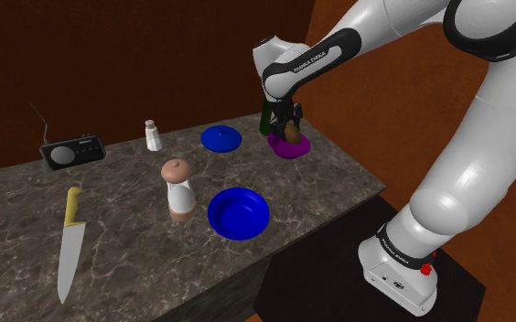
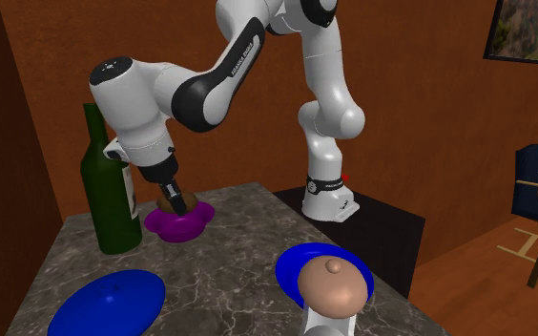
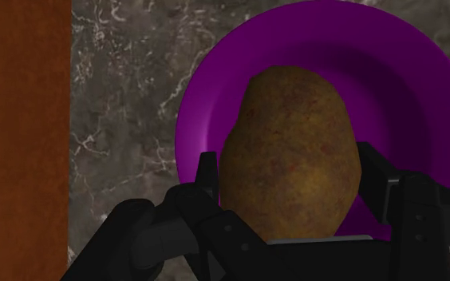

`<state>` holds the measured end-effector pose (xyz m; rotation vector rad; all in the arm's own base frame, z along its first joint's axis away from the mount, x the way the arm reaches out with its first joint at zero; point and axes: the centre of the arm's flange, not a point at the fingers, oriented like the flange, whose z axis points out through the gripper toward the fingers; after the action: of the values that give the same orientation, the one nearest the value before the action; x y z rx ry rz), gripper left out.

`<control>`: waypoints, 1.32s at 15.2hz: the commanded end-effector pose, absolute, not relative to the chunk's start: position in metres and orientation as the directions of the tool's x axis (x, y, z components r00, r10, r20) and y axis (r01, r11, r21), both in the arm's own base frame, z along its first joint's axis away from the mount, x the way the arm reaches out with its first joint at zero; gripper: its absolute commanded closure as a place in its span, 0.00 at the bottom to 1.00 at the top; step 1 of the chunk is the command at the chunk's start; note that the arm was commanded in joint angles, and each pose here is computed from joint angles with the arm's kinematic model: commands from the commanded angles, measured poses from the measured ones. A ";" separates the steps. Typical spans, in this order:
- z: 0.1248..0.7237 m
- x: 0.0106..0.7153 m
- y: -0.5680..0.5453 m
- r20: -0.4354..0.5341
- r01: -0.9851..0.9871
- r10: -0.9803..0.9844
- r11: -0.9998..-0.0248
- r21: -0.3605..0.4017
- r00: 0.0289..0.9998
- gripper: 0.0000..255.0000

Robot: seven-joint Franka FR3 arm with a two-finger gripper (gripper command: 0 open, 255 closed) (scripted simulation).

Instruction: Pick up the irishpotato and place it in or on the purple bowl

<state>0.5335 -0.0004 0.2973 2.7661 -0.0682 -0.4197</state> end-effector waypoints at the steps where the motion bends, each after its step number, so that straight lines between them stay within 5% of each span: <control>1: 0.296 0.533 -0.001 -0.281 0.004 -0.097 -0.941 0.339 0.955 1.00; 3: 0.296 0.533 -0.001 -0.281 0.004 -0.097 -0.941 0.339 0.955 1.00; 4: 0.296 0.533 -0.001 -0.281 0.004 -0.097 -0.941 0.339 0.955 0.00; 20: 0.341 0.548 0.016 -0.281 0.004 -0.097 -0.941 0.339 0.955 0.00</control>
<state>0.5482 0.0157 0.3413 2.7660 -0.0682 -0.4215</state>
